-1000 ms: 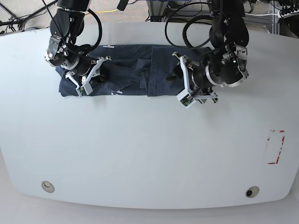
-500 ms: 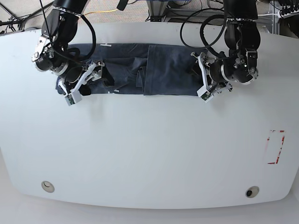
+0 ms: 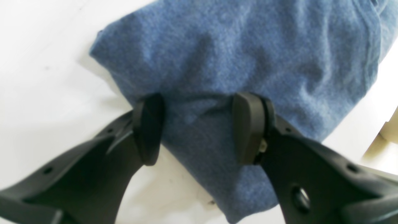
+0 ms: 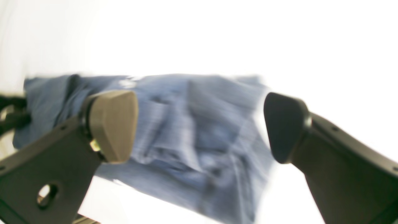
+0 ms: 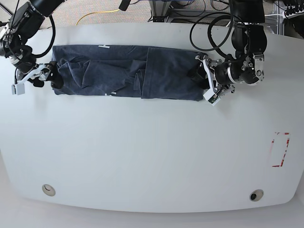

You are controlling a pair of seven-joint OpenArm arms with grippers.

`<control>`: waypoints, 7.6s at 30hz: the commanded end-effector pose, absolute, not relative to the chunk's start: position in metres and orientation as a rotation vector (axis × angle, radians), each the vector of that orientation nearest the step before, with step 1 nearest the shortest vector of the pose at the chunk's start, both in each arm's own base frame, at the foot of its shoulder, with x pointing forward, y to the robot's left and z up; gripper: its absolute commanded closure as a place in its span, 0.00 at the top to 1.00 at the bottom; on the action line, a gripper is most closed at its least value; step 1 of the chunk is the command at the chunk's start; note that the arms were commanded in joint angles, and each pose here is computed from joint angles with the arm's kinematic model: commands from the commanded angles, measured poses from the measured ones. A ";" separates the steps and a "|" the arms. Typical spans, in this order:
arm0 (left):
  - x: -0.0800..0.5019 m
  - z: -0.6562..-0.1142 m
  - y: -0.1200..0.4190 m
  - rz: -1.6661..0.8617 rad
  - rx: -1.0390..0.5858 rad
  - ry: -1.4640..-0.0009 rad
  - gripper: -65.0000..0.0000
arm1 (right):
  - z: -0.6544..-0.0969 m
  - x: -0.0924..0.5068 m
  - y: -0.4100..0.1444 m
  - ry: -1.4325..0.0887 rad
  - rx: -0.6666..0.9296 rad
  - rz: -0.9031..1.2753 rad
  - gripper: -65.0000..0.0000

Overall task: Fold the T-shirt properly
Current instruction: 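Grasp both ends of the folded strip with both grippers, then fold the strip ends inward with both grippers toward each other, then release both grippers from the folded shirt bundle, then grasp the bundle with both grippers and flip it over, printed side up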

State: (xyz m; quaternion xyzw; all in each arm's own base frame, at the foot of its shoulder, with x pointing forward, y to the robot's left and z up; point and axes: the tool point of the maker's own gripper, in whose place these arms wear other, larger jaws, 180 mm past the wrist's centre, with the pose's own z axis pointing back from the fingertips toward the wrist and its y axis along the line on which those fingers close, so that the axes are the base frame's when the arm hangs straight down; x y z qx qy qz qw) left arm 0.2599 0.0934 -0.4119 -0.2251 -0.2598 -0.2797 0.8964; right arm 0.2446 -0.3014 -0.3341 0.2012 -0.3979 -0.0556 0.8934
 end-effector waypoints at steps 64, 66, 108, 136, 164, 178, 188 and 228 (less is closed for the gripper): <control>0.285 -0.416 0.057 -0.545 -0.526 -0.530 0.51 | -0.290 0.275 -0.240 -0.871 0.254 0.179 0.00; 0.285 -0.423 0.051 -0.510 -0.547 -0.506 0.51 | -0.283 0.278 -0.226 -0.887 0.255 0.231 0.00; 0.274 -0.449 -0.004 -0.375 -0.645 -0.389 0.51 | -0.285 0.310 -0.043 -0.935 0.677 0.340 0.01; 0.296 -0.388 0.000 -0.494 -0.721 -0.588 0.51 | -0.280 0.292 -0.059 -0.973 0.619 0.372 1.00; 0.310 -0.344 0.150 -0.504 -0.441 -0.701 0.51 | -0.360 0.264 0.018 -0.733 0.882 0.412 0.14; 0.298 -0.337 0.049 -0.791 -0.391 -0.705 0.51 | -0.311 0.306 -0.066 -0.862 0.581 0.559 0.14; 0.284 -0.324 -0.047 -0.911 -0.492 -0.771 0.51 | -0.297 0.365 -0.137 -0.882 0.432 0.531 0.14; 0.358 -0.425 0.043 -0.939 -0.244 -0.457 0.51 | -0.388 0.267 -0.118 -0.807 0.622 0.374 0.13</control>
